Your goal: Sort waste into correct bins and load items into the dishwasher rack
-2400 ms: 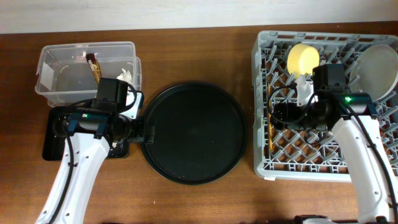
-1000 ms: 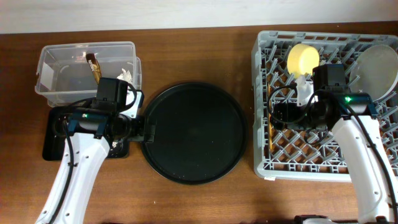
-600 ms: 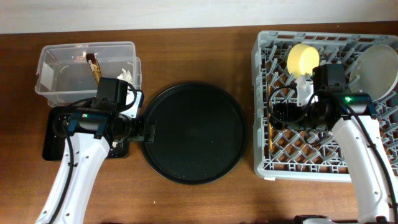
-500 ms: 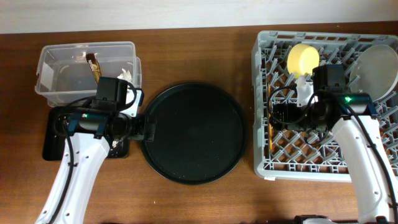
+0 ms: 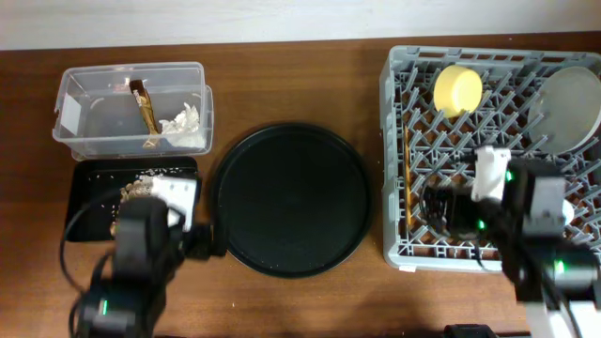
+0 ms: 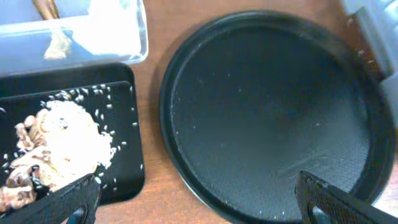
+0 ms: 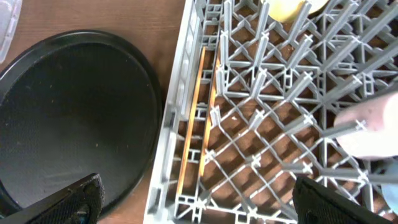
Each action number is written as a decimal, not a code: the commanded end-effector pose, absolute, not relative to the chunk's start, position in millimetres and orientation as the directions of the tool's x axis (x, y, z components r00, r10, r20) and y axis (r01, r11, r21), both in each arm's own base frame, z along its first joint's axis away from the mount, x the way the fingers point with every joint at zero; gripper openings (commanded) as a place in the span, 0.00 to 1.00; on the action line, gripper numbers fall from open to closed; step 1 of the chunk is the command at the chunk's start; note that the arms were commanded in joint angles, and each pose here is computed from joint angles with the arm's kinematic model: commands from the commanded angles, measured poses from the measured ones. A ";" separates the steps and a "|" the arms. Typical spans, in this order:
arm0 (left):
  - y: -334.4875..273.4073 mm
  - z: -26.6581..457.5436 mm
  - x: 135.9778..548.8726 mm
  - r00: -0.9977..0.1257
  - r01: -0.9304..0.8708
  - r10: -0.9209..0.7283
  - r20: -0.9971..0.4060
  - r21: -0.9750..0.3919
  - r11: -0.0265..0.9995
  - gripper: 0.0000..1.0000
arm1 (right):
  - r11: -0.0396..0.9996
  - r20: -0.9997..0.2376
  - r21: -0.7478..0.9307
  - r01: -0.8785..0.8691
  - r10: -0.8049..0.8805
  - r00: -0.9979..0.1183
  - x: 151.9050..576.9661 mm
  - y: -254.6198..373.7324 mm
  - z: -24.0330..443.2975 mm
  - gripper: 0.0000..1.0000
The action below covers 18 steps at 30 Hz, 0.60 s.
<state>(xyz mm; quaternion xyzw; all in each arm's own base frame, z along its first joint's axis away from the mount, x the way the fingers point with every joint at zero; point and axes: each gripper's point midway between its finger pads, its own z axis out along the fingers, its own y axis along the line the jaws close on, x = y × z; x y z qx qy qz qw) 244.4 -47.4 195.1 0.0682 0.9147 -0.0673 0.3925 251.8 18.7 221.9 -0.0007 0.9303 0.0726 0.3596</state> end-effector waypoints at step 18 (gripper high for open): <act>-43.7 205.2 218.0 -0.586 0.182 0.050 -0.809 -0.072 0.981 0.99 | 0.991 -0.478 0.135 0.007 0.071 -0.875 240.3 13.5 164.0 0.99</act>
